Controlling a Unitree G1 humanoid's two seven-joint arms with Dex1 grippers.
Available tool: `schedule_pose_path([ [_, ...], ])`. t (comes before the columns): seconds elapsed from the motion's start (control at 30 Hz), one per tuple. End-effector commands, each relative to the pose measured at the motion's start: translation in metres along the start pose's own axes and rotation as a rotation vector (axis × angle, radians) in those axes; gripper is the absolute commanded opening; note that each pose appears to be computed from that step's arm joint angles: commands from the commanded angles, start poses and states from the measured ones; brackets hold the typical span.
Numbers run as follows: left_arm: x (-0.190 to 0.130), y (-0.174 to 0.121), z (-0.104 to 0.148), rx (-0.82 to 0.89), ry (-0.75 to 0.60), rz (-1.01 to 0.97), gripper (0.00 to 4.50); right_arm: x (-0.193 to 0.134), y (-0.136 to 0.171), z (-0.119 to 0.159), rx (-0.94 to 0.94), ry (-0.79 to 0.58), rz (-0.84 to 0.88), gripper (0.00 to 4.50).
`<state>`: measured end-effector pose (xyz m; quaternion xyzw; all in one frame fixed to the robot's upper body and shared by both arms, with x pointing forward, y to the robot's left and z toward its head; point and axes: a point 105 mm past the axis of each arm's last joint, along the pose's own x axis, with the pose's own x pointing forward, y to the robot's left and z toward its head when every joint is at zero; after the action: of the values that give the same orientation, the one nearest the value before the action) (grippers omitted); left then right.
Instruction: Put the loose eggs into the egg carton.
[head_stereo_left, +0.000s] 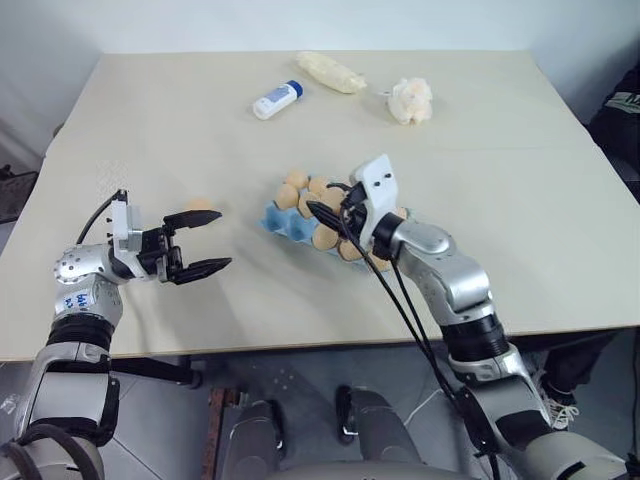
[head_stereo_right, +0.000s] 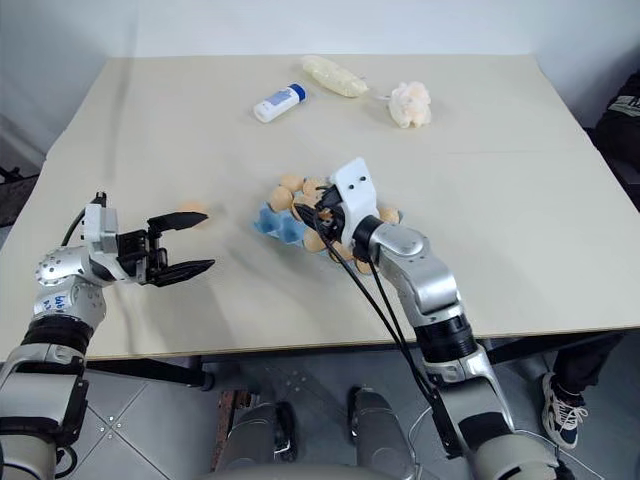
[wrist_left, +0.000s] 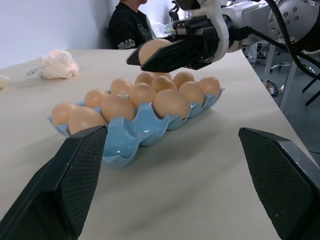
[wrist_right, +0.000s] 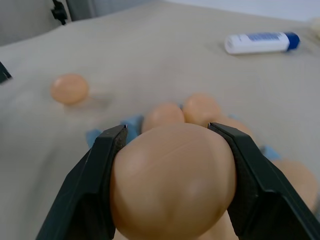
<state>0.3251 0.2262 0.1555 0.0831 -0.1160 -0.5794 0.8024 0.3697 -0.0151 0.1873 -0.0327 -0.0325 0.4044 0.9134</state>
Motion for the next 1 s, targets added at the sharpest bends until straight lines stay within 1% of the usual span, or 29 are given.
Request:
schedule_pose_path([
  [0.03, -0.01, -0.011, 0.009, 0.059, -0.01, -0.082, 4.5, 0.015, 0.01, 0.003, -0.029, -0.035, 0.029, 2.27],
  [0.1, -0.013, -0.013, 0.008, 0.061, -0.012, -0.073, 4.5, 0.023, 0.013, 0.003, -0.032, -0.042, 0.035, 2.27],
  [0.2, -0.014, -0.013, 0.009, 0.064, -0.016, -0.067, 4.5, 0.029, 0.018, 0.006, -0.035, -0.059, 0.057, 2.27],
  [0.33, -0.015, -0.013, 0.009, 0.069, -0.015, -0.061, 4.5, 0.036, 0.028, 0.004, -0.035, -0.057, 0.092, 2.27],
  [0.4, -0.015, -0.013, 0.009, 0.071, -0.015, -0.058, 4.5, 0.038, 0.03, 0.002, -0.035, -0.051, 0.102, 3.01],
  [0.43, -0.015, -0.013, 0.009, 0.072, -0.014, -0.057, 4.5, 0.039, 0.031, 0.001, -0.034, -0.047, 0.106, 3.26],
  [0.5, -0.015, -0.012, 0.009, 0.074, -0.014, -0.055, 4.5, 0.039, 0.031, 0.001, -0.037, -0.044, 0.11, 3.96],
  [0.53, -0.015, -0.012, 0.01, 0.075, -0.014, -0.055, 4.5, 0.039, 0.031, 0.002, -0.038, -0.047, 0.111, 4.39],
  [0.57, -0.015, -0.012, 0.01, 0.076, -0.013, -0.053, 4.5, 0.039, 0.03, 0.003, -0.039, -0.05, 0.112, 4.45],
  [0.73, -0.016, -0.011, 0.01, 0.078, -0.013, -0.048, 4.5, 0.034, 0.031, 0.008, -0.049, -0.064, 0.131, 4.45],
  [0.83, -0.016, -0.009, 0.012, 0.086, -0.017, -0.04, 4.5, 0.026, 0.028, 0.016, -0.059, -0.084, 0.148, 4.45],
  [0.9, -0.017, -0.008, 0.013, 0.095, -0.019, -0.03, 4.5, 0.018, 0.026, 0.022, -0.07, -0.099, 0.167, 4.45],
  [1.0, -0.018, -0.003, 0.014, 0.115, -0.016, 0.017, 4.5, -0.007, 0.024, 0.033, -0.109, -0.141, 0.249, 4.45],
])
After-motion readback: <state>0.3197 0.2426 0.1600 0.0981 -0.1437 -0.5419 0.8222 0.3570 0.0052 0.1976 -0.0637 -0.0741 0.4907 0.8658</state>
